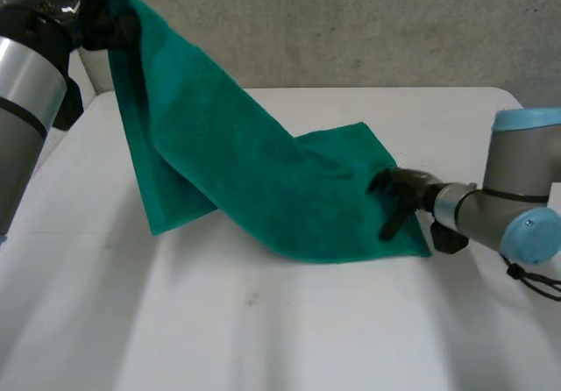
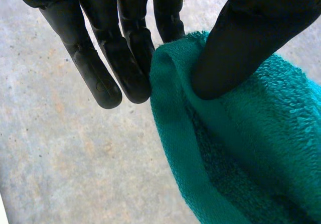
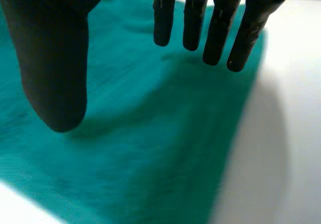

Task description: Fold the towel.

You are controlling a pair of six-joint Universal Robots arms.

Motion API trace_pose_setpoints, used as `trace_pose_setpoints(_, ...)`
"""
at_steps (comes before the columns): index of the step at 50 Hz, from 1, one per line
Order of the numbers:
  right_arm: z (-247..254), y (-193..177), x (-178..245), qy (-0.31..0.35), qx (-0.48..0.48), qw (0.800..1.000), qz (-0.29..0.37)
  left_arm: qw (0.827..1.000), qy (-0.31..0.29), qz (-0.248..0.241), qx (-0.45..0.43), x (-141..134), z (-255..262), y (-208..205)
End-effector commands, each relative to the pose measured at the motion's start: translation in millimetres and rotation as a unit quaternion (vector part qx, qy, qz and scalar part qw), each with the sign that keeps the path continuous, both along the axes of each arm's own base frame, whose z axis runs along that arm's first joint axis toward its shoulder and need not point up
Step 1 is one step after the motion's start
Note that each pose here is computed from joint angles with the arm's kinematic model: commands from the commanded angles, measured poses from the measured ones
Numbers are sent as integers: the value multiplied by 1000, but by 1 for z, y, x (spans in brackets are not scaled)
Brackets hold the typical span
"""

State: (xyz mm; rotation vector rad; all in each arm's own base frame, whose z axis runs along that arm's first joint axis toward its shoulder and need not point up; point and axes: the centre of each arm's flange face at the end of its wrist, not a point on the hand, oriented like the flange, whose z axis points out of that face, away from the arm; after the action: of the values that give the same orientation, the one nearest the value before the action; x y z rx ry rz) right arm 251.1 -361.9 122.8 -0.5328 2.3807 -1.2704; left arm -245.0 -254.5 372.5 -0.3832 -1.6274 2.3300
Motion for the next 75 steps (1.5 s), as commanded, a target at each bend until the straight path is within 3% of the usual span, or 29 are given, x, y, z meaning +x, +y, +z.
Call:
trace_pose_setpoints(1, -8, 23, 13, -3, 22, 999, 34, 1000, 10, 2, -20, -1, 17, -5)
trace_pose_setpoints(14, 30, 46, 1, 21, -39, 998, 48, 1000, -1, 15, 9, 2, -3, -22)
trace_pose_setpoints(19, 25, 71, -6, 85, -88, 988, 92, 999, -11, 36, 39, 12, -25, -36)
trace_pose_setpoints(25, 11, 78, -10, 118, -100, 982, 111, 997, -7, 43, 64, 16, -41, -46)
trace_pose_setpoints(75, -8, 33, -2, 147, -158, 974, 71, 995, 11, 41, 86, 20, -50, -48)
